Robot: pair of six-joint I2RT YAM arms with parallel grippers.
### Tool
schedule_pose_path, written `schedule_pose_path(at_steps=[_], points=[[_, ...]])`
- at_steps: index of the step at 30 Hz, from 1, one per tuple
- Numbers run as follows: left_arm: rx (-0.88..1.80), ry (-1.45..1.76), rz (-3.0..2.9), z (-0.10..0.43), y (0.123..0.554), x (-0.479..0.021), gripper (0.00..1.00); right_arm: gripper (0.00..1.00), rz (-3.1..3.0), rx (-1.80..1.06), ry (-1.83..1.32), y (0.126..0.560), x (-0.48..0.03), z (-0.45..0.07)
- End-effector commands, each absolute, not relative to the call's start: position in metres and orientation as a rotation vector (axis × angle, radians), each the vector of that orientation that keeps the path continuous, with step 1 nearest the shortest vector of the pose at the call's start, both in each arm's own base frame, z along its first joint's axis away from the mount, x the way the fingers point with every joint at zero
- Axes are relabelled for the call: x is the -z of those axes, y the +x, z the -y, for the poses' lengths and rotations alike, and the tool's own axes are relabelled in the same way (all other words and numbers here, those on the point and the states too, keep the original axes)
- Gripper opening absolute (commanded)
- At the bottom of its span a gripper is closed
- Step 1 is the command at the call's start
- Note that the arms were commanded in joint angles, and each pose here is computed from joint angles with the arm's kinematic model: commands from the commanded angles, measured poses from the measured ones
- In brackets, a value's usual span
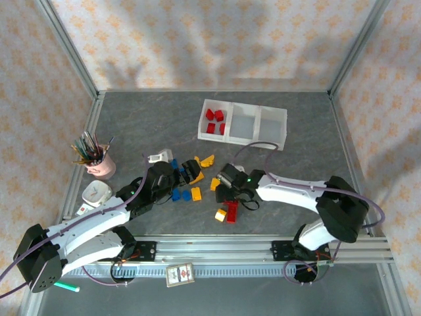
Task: Sort the legos into containers by color
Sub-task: Pick up the lego from the bottom-center of the table, then place the lego in the container.
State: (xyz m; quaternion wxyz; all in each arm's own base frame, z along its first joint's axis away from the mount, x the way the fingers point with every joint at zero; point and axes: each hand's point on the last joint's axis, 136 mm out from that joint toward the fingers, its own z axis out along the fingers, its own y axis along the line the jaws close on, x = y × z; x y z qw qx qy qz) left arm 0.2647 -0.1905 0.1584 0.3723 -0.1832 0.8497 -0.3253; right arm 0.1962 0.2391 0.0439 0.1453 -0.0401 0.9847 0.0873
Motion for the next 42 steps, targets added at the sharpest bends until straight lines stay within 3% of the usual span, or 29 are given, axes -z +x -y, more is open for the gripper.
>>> schedule_pose_path(at_steps=[1, 6, 18, 25, 33, 42], points=[[0.815, -0.471, -2.172, 0.187, 0.262, -0.158, 0.99, 0.90, -2.845, -0.178, 0.061, 0.196, -0.040, -0.235], [0.809, -0.464, -2.178, 0.188, 0.262, -0.157, 0.99, 0.86, -2.848, -0.178, 0.106, 0.195, -0.035, -0.241], [0.802, -0.452, -2.179, 0.188, 0.263, -0.159, 0.99, 0.59, -2.849, -0.164, 0.095, 0.199, -0.029, -0.247], [0.788, -0.442, -2.163, 0.187, 0.265, -0.166, 0.99, 0.57, -2.771, -0.148, 0.063, 0.216, -0.057, -0.251], [0.759, -0.425, -2.119, 0.180, 0.275, -0.187, 0.99, 0.57, -2.655, -0.201, 0.053, 0.271, -0.101, -0.251], [0.731, -0.432, -2.069, 0.160, 0.302, -0.206, 0.99, 0.58, -2.479, -0.204, -0.020, 0.378, -0.145, -0.276]])
